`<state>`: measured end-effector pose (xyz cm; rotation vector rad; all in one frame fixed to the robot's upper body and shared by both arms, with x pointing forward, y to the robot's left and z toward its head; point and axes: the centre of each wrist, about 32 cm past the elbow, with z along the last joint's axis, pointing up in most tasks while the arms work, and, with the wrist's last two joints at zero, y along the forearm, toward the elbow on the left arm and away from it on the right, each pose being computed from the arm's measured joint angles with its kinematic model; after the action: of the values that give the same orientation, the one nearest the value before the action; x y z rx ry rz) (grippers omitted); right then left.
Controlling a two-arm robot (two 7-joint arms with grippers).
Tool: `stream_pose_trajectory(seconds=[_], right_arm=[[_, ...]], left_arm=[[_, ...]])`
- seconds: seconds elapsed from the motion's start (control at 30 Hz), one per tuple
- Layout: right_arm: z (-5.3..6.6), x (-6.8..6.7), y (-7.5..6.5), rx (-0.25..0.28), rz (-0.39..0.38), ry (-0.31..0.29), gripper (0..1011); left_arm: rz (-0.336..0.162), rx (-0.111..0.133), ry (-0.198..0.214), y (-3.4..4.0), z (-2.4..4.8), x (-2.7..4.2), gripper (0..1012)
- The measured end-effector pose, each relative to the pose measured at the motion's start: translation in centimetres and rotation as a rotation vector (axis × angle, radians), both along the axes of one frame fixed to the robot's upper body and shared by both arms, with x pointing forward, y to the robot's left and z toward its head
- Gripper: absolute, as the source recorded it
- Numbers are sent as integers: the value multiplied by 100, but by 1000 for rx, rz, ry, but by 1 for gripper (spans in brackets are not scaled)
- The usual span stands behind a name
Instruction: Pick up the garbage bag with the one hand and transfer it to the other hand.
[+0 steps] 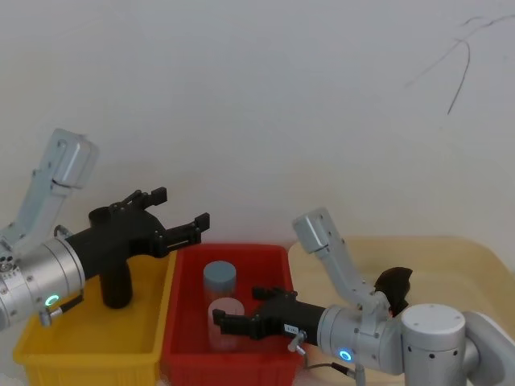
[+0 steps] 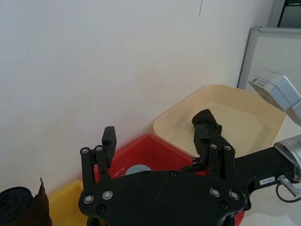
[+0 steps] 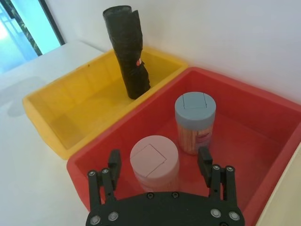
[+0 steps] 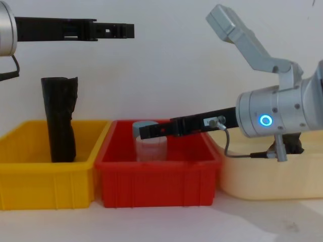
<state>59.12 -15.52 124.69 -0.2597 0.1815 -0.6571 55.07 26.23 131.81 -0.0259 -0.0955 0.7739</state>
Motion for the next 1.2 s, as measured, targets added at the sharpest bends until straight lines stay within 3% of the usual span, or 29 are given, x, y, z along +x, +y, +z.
stream_pose_trajectory(seconds=[0.67,0.9,1.13,1.2], right_arm=[[-73,74,106,-1,26,24,996],[-79,90,126,8,28,19,868],[-76,96,131,13,23,15,636],[-76,97,130,15,22,15,630]], left_arm=[[0,0,0,0,0,0,1002],[0,0,0,0,0,0,1001],[0,0,0,0,0,0,1002],[0,0,0,0,0,0,1002]])
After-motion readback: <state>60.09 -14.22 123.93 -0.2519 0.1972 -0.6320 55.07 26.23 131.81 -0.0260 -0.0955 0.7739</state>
